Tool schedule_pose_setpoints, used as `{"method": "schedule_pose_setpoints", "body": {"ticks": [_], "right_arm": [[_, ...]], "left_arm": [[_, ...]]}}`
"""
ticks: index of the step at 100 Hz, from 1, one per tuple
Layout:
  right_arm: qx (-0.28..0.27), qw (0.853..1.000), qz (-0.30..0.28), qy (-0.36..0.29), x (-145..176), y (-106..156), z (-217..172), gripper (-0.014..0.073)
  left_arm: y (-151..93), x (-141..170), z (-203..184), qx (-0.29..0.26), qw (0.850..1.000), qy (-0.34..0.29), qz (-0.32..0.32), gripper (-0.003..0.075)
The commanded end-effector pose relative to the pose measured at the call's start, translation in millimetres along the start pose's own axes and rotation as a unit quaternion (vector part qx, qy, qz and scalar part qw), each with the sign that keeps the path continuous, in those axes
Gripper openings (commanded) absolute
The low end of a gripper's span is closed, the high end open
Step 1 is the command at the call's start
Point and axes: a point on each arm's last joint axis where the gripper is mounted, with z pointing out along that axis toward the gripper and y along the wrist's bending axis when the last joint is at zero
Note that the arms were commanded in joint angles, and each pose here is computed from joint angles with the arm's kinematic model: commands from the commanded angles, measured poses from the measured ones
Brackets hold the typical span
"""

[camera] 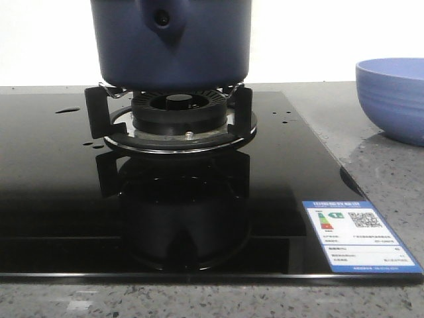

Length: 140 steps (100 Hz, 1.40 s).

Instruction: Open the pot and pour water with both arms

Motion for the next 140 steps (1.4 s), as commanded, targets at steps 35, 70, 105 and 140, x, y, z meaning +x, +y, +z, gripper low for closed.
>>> {"method": "schedule_pose_setpoints", "body": {"ticks": [35,70,105,140], "right_arm": [[-0.006,0.994,0.096,-0.049,-2,0,0,-0.0056],[-0.030,0.965,0.247,-0.077,-33,2,-7,-0.0055],[-0.050,0.991,0.111,0.052,-102,11,-10,-0.0055],[-0.116,0.981,0.031,0.151,-135,22,10,-0.0048]], "left_arm": [[0,0,-1,0.013,0.989,-0.049,-0.136,-0.0019],[-4,-23,-6,0.038,0.961,-0.074,-0.262,-0.0019],[-36,-105,-24,0.111,0.993,-0.013,-0.027,-0.0019],[-56,-154,-13,0.183,0.983,0.018,0.018,0.0024]]}}
